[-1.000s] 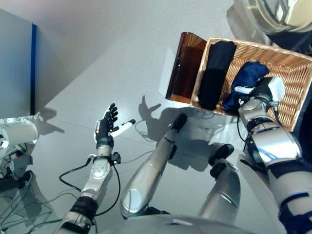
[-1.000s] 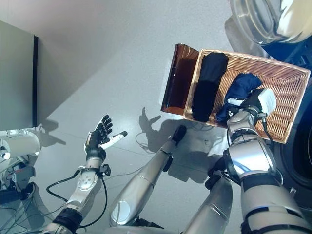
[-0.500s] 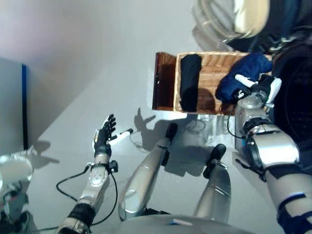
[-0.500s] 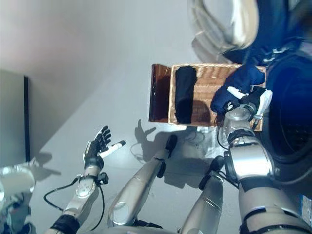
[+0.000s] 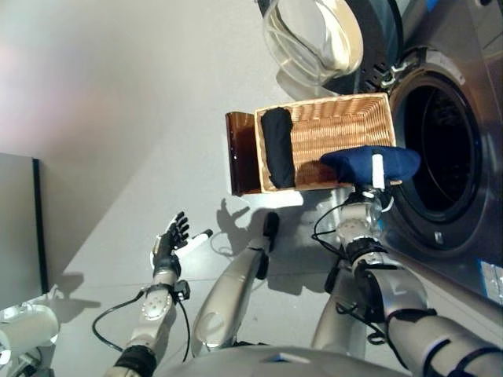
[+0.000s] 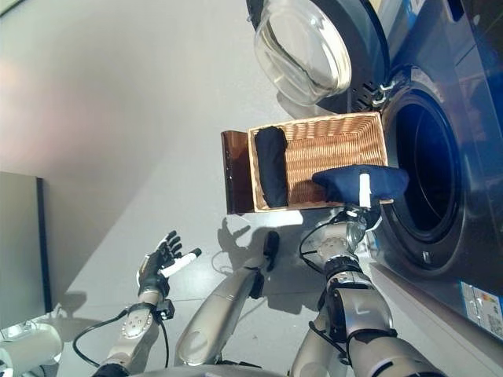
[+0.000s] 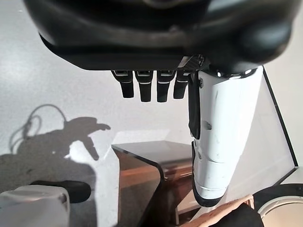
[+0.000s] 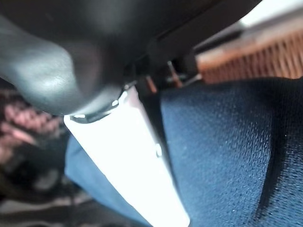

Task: Pick up the clothes and place them into the washing machine

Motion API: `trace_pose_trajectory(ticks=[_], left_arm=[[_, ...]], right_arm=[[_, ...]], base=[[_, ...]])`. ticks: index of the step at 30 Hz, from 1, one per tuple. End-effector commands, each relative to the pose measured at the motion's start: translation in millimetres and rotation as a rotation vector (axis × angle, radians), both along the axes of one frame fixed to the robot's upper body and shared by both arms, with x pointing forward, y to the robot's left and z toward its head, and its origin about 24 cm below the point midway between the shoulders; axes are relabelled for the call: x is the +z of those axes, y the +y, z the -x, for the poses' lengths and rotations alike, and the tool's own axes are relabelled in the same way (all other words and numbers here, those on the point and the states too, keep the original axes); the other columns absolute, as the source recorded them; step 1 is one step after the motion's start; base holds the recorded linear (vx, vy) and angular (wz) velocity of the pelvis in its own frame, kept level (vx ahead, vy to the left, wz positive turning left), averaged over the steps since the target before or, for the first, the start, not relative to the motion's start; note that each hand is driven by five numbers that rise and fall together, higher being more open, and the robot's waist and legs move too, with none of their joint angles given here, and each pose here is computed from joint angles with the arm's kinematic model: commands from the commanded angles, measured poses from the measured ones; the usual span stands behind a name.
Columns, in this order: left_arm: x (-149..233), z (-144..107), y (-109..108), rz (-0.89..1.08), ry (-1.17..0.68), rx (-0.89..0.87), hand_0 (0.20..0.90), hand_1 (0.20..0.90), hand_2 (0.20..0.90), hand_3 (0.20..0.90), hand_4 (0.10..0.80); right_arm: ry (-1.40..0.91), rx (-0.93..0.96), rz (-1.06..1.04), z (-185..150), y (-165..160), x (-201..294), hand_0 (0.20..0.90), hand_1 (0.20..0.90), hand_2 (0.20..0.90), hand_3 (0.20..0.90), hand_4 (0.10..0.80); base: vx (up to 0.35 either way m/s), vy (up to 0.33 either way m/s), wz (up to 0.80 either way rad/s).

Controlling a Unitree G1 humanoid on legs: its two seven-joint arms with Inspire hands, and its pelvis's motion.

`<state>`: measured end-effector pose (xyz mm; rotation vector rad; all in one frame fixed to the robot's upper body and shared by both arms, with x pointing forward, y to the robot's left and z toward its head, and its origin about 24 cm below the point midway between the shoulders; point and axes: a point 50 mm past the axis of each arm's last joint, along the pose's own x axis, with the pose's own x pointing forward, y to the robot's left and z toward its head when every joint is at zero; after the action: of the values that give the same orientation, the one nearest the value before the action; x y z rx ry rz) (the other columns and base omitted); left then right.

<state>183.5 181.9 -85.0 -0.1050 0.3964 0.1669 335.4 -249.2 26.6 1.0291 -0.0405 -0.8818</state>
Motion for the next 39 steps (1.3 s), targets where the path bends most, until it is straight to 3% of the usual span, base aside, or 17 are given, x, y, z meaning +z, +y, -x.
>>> trace_pose_trajectory(ticks=[1, 8, 11, 13, 14, 15, 18, 19, 20, 29, 39], left_arm=[[5, 7, 16, -0.024, -0.046, 0.039, 0.9, 0.9, 0.9, 0.9, 0.8], [2, 7, 14, -0.035, -0.035, 0.04, 0.9, 0.9, 0.9, 0.9, 0.8], [2, 9, 16, -0.049, -0.034, 0.037, 0.9, 0.9, 0.9, 0.9, 0.8], [7, 6, 19, -0.055, -0.066, 0.043, 0.9, 0.9, 0.9, 0.9, 0.8], [10, 8, 26, -0.072, -0.081, 0.036, 0.9, 0.9, 0.9, 0.9, 0.8], [12, 9, 29, -0.076, -0.088, 0.046, 0.9, 0.9, 0.9, 0.9, 0.8], [13, 8, 30, -0.071, -0.092, 0.064, 0.9, 0.9, 0.9, 0.9, 0.8], [12, 9, 32, -0.076, -0.085, 0.075, 0.9, 0.9, 0.9, 0.9, 0.8], [12, 9, 32, -0.076, -0.083, 0.083, 0.9, 0.9, 0.9, 0.9, 0.8], [9, 8, 21, -0.003, -0.083, 0.084, 0.9, 0.9, 0.9, 0.9, 0.8], [1, 16, 33, -0.047, -0.028, 0.121, 0.9, 0.9, 0.9, 0.9, 0.8]], right_arm=[[-0.212, -0.171, 0.099, 1, -41, 47, 0.2, 0.2, 0.2, 0.2, 0.3], [-0.298, -0.326, 0.104, 3, -65, 85, 0.2, 0.2, 0.2, 0.2, 0.3], [-0.319, -0.463, 0.157, 12, -94, 119, 0.2, 0.2, 0.2, 0.2, 0.3], [-0.384, -0.565, 0.283, 24, -121, 175, 0.2, 0.2, 0.2, 0.2, 0.3], [-0.484, -0.643, 0.383, 40, -140, 231, 0.2, 0.2, 0.2, 0.2, 0.3], [-0.562, -0.663, 0.442, 47, -141, 264, 0.2, 0.2, 0.2, 0.2, 0.3], [-0.64, -0.667, 0.517, 54, -136, 296, 0.2, 0.2, 0.2, 0.2, 0.3], [-0.635, -0.65, 0.535, 51, -132, 298, 0.499, 0.499, 0.499, 0.499, 0.514], [-0.624, -0.63, 0.548, 47, -127, 296, 0.9, 0.9, 0.9, 0.9, 0.8], [-0.281, -0.418, 0.488, 5, -120, 208, 0.9, 0.9, 0.9, 0.9, 0.8], [-0.071, -0.253, 0.492, -12, -93, 144, 0.9, 0.9, 0.9, 0.9, 0.8]], base=[[0.015, 0.027, 0.03], [0.016, 0.009, -0.02], [0.044, 0.052, -0.01], [0.033, 0.089, -0.04], [0.03, 0.114, -0.14], [0.021, 0.08, -0.13], [0.013, 0.049, -0.14], [0.025, 0.036, -0.27], [0.029, 0.037, -0.32], [-0.011, -0.007, -0.15], [-0.037, -0.045, 0.06]])
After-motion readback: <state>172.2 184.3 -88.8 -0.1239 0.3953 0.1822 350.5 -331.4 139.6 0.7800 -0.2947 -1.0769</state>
